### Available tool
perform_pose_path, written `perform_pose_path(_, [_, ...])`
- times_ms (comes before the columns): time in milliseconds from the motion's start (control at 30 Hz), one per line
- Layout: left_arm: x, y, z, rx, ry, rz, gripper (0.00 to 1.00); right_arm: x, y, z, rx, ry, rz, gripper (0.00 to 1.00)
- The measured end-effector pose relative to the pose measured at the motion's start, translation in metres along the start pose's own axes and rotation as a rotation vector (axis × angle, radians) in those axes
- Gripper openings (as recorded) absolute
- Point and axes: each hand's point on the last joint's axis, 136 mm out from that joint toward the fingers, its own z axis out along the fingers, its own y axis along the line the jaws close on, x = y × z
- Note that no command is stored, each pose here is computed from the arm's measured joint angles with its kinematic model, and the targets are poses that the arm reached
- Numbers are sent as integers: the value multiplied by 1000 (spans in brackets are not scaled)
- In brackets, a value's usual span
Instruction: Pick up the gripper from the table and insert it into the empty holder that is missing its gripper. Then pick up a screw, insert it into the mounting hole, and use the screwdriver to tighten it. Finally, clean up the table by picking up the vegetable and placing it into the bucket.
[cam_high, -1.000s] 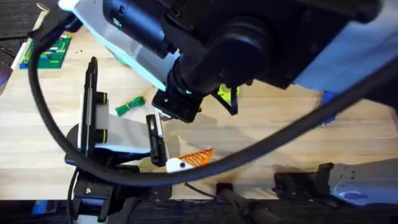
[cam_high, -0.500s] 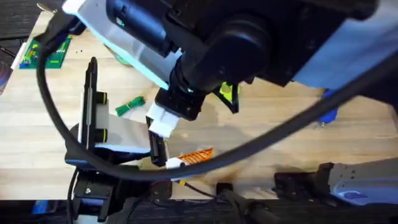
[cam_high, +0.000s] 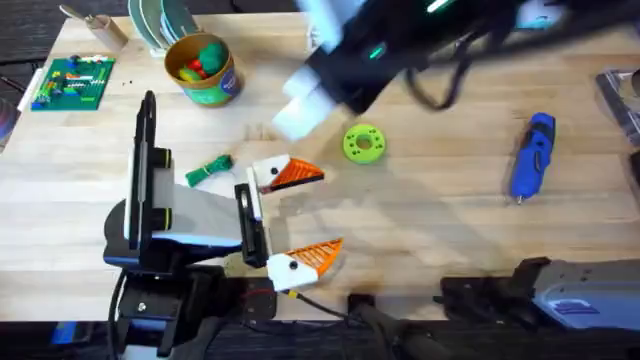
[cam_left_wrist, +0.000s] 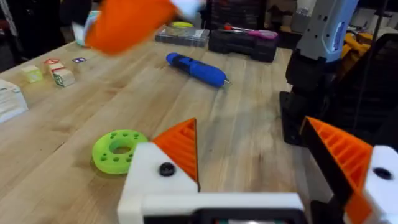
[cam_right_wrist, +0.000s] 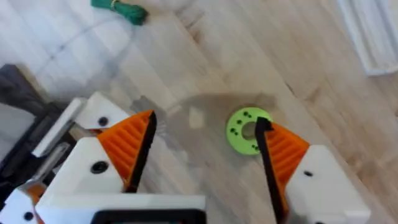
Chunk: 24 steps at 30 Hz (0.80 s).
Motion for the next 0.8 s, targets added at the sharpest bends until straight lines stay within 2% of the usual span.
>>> perform_pose_path(133, [0,0,0,0,0,0,975,13,-49,-28,75,-9,113,991])
perform_pose_path(267, [0,0,0,0,0,3,833,37,-92,-63,154,-14,232,992])
perform_pose_path(333, [0,0,0,0,0,4,640,50,-114,-87,209,-37,302,991])
perform_pose_path(433, [0,0,0,0,0,8,279,73,-143,-122,294,-75,405,991])
perform_pose_path(500, [0,0,0,0,0,8,155,88,-157,-142,349,-95,470,991])
perform_pose_path(533, [0,0,0,0,0,11,9,110,-173,-166,422,-108,557,991])
perform_pose_path(800, [0,2,0,-13,0,11,4,160,-206,-185,551,-42,759,990])
